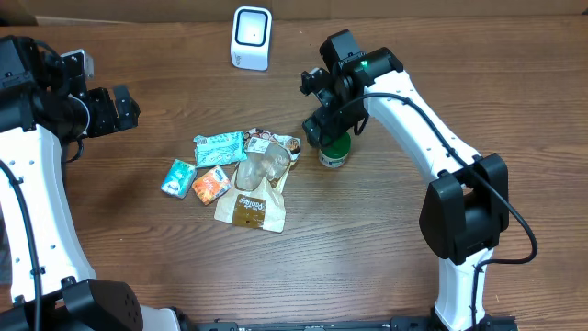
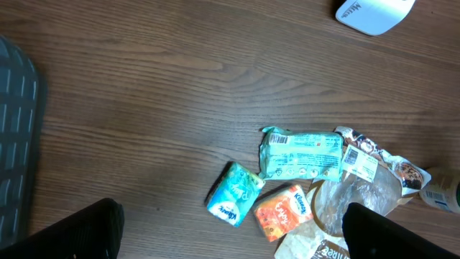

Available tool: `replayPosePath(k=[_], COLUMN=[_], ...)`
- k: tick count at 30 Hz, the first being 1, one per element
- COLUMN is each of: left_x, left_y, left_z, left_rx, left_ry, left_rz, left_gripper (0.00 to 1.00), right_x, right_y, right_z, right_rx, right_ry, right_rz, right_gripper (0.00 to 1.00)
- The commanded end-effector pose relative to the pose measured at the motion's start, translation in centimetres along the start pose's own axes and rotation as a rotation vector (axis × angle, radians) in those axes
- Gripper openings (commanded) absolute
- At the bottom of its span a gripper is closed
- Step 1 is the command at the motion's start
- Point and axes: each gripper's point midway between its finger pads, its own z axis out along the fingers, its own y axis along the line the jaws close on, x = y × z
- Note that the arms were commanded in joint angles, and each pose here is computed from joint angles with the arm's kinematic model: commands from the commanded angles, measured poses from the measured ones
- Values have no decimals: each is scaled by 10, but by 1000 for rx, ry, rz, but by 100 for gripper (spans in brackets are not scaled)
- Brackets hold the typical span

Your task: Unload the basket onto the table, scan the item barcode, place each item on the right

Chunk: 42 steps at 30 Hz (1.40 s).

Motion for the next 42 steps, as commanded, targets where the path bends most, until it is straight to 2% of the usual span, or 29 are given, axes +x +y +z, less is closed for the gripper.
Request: replayPosePath(k=[1, 11, 21, 24, 29, 36, 42], left_x=[-1, -1, -1, -1, -1, -1, -1], left_y=[-2, -2, -2, -2, -2, -2, -2], left_z=[-2, -2, -2, -2, -2, -2, -2], left_rx=[4, 4, 4, 4, 4, 4, 4], left_ry=[-9, -9, -9, -9, -9, -9, -9], left_rz=[30, 30, 30, 30, 30, 30, 30], left_gripper=[100, 100, 100, 100, 100, 100, 100], right_x=[4, 11, 25, 24, 23, 15, -14], right_y=[0, -10, -16, -17, -17, -13, 24], right_z=[-11, 4, 25, 28, 28, 17, -34], right_rx=[7, 63, 91, 93, 94, 74, -128], right_ry=[1, 18, 53, 43, 38, 19, -63], right_rz=[140, 138, 99, 99, 99, 158, 148], right_gripper=[100, 98, 92, 88, 70, 59, 52])
